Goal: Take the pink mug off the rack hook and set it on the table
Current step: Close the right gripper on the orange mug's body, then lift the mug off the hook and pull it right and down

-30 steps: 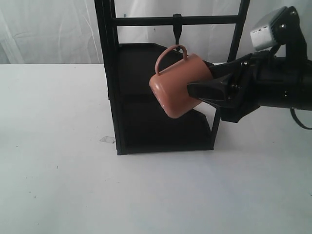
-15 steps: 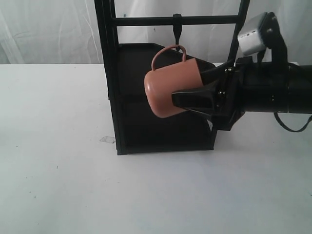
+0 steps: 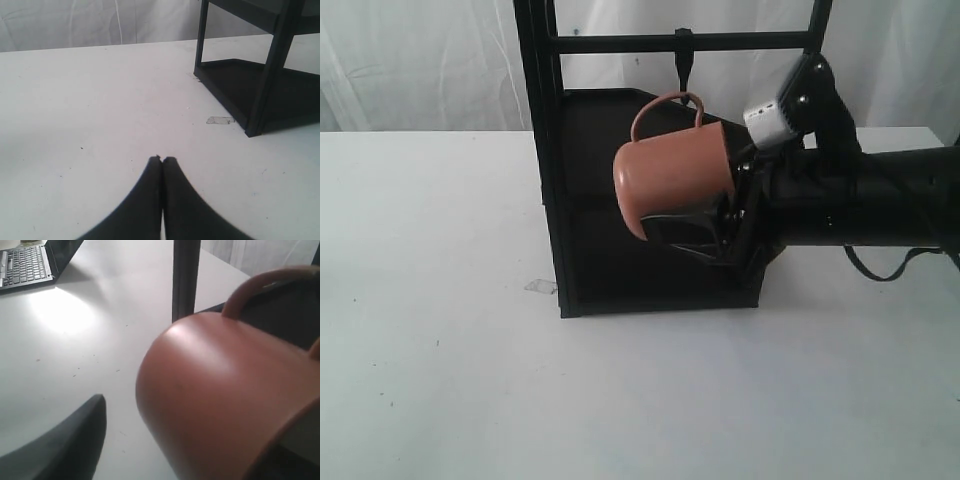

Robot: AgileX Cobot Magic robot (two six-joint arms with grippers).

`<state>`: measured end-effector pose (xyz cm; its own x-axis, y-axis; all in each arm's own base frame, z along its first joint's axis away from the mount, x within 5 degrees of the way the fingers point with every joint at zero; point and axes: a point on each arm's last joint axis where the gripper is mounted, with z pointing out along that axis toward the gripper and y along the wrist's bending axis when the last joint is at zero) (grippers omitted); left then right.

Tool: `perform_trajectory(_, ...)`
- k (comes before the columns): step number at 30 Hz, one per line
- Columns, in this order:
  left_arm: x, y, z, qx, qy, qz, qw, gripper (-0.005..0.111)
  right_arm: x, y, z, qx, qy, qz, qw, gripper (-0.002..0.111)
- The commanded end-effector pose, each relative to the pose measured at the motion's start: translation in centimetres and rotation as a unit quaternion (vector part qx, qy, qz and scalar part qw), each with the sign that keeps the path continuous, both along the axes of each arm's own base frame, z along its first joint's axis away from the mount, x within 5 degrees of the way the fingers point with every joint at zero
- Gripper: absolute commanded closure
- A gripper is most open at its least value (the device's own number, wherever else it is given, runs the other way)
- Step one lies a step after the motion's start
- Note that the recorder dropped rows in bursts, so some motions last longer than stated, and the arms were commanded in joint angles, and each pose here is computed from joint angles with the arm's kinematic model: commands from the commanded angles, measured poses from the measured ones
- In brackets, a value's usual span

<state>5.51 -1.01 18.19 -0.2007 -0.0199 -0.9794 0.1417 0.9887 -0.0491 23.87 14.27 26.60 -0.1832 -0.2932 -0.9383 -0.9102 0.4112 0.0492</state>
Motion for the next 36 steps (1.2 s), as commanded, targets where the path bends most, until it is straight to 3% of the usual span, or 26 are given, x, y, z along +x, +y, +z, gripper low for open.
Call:
perform_trajectory(1,0.0,0.0,-0.2,-0.003,0.003,0.002,1.0,0.107,0.7,0.4,0.3,0.01,-0.007,-0.002,1.0,0.052)
perform_trajectory(6,0.0,0.0,-0.2,-0.003,0.003,0.002,1.0,0.107,0.9,0.4,0.2,0.015,-0.004,-0.006,1.0,0.073)
perform_trajectory(11,0.0,0.0,-0.2,-0.003,0.003,0.002,1.0,0.107,1.2,0.4,0.6,0.034,-0.025,-0.02,0.999,0.108)
perform_trajectory(18,0.0,0.0,-0.2,-0.003,0.003,0.002,1.0,0.107,0.3,1.0,1.2,0.07,-0.027,0.037,0.997,0.108)
perform_trajectory(29,0.0,0.0,-0.2,-0.003,0.003,0.002,1.0,0.107,-0.7,0.6,3.0,0.076,-0.059,0.032,0.995,0.108)
perform_trajectory(36,0.0,0.0,-0.2,-0.003,0.003,0.002,1.0,0.107,-2.6,0.0,4.0,0.051,-0.012,0.041,0.998,0.108)
